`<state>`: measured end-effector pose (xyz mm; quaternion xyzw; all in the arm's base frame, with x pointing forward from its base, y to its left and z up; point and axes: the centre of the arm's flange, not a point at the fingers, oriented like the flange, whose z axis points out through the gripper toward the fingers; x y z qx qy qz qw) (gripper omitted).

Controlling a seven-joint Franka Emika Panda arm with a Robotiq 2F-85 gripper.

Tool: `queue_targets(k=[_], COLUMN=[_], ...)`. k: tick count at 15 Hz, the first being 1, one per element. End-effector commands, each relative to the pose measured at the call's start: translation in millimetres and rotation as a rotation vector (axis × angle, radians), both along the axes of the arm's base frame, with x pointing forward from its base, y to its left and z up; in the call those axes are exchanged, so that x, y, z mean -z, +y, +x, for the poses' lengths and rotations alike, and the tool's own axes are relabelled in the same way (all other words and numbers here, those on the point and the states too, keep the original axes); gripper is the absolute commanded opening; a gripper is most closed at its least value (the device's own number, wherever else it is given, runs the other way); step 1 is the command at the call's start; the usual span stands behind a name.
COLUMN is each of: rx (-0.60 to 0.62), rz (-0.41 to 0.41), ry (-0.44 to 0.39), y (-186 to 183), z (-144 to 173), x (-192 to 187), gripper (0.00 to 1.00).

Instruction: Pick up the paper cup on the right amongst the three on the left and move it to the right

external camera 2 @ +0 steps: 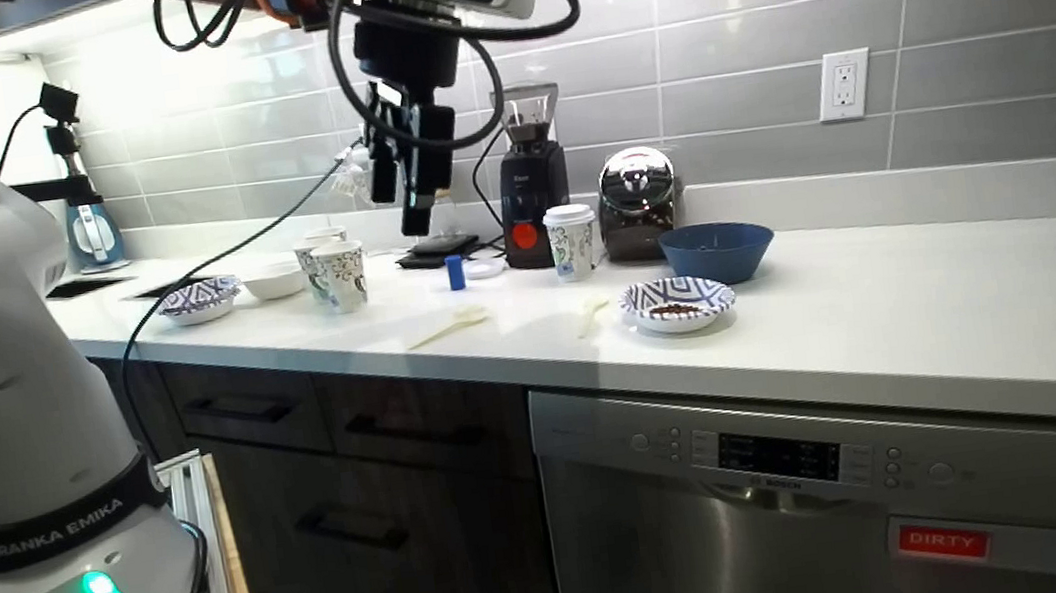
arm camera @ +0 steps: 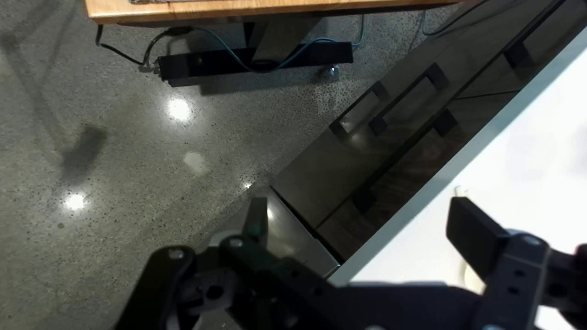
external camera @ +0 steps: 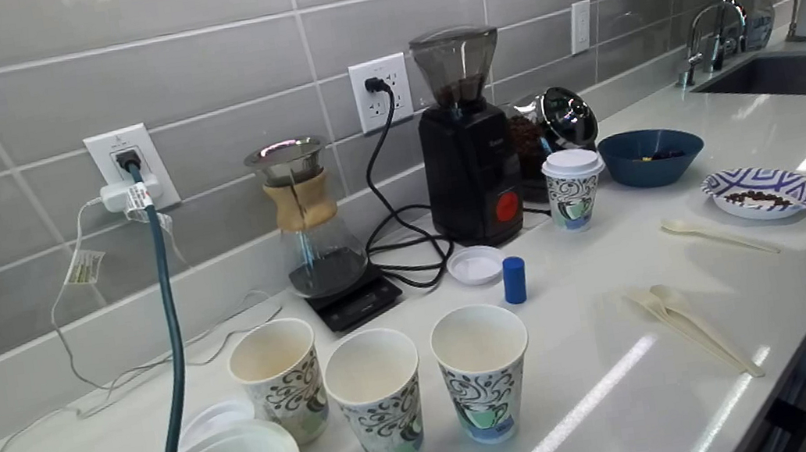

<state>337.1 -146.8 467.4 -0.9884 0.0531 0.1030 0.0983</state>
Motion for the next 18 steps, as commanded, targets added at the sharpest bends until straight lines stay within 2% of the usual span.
queue_targets(k=[1, 3, 6, 10, 12, 15, 18], rx=[-0.132, -0.182, -0.179, -0.182, -0.203, -0.304, -0.399], rz=[-0.065, -0.107, -0.130, -0.188, -0.213, -0.276, -0.230], ry=[0.015, 0.032, 0.046, -0.037, -0.082, -0.174, -0.207], y=[71, 123, 200, 286, 317, 349, 369], z=[27, 33, 40, 52, 65, 87, 113], x=[-18, -19, -16, -20, -24, -25, -20], gripper=[1.00, 1.00, 1.00, 1.00, 1.00, 1.00, 1.00])
